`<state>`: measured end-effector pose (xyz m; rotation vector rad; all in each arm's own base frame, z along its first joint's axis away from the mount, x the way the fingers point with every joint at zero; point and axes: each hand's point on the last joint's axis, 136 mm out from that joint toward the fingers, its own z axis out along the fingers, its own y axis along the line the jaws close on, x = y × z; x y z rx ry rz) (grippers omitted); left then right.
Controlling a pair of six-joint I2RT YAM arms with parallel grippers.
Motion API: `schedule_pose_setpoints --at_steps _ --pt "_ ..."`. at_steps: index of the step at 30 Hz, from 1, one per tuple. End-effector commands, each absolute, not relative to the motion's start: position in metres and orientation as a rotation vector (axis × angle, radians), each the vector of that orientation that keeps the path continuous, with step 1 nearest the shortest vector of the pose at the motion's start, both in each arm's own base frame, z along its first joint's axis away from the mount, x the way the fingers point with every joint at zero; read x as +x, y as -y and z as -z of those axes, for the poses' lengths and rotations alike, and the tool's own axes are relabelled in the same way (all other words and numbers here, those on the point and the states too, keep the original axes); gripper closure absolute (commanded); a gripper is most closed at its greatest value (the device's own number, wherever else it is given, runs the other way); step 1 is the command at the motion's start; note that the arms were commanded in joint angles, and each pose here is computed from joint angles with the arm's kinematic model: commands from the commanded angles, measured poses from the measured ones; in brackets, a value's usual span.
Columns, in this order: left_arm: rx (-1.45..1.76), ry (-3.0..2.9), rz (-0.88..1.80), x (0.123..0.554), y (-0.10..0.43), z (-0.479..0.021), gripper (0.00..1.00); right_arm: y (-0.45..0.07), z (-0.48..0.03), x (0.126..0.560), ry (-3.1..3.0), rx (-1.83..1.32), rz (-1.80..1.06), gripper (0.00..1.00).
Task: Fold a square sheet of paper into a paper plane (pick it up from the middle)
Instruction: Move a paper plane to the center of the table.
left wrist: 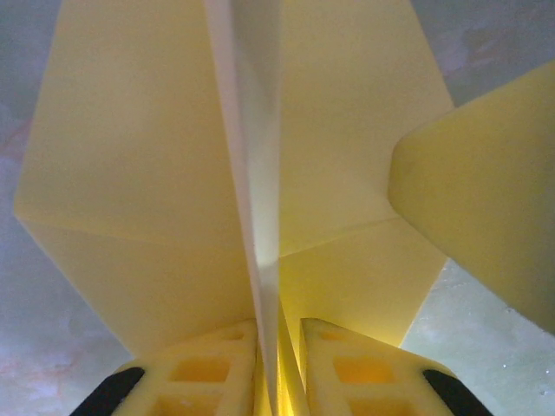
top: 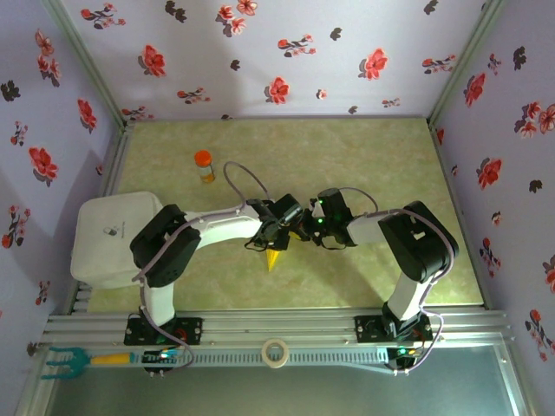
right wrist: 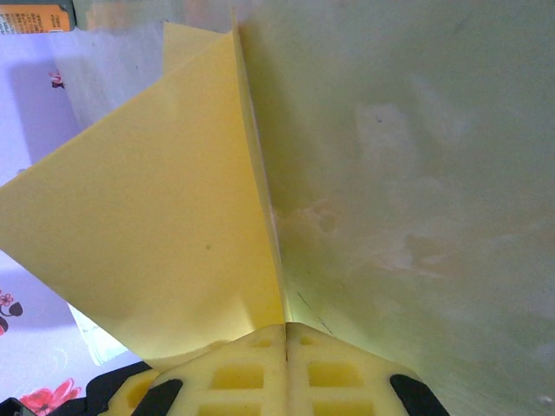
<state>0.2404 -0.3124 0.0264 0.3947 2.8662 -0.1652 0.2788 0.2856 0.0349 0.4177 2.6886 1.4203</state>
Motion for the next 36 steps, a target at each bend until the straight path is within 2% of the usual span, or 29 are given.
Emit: schedule_pose_setpoints --at_steps 1,5,9,19,32,36 --pt "0.402 -2.866 0.166 0.241 0.319 -0.025 0.82 -0.285 -0.047 0.282 -2.679 0.368 -1.395 0.9" --pt "0.383 -2.864 0.162 0.243 0.319 -0.024 0.83 -0.268 -0.052 0.282 -2.69 0.357 -1.31 0.8" --pt "0.362 -2.867 0.154 0.243 0.318 -0.024 0.86 -0.244 -0.06 0.281 -2.689 0.364 -1.213 0.76" --pt "0.291 -2.845 0.213 0.251 0.33 -0.037 0.94 -0.195 -0.08 0.276 -2.621 0.443 -1.121 0.74" --pt "0.186 -2.88 0.174 0.258 0.331 -0.024 0.94 -0.188 -0.076 0.27 -2.619 0.471 -1.11 0.74" --pt "0.182 -2.884 0.164 0.258 0.33 -0.023 0.9 -0.188 -0.075 0.271 -2.619 0.475 -1.115 0.74"
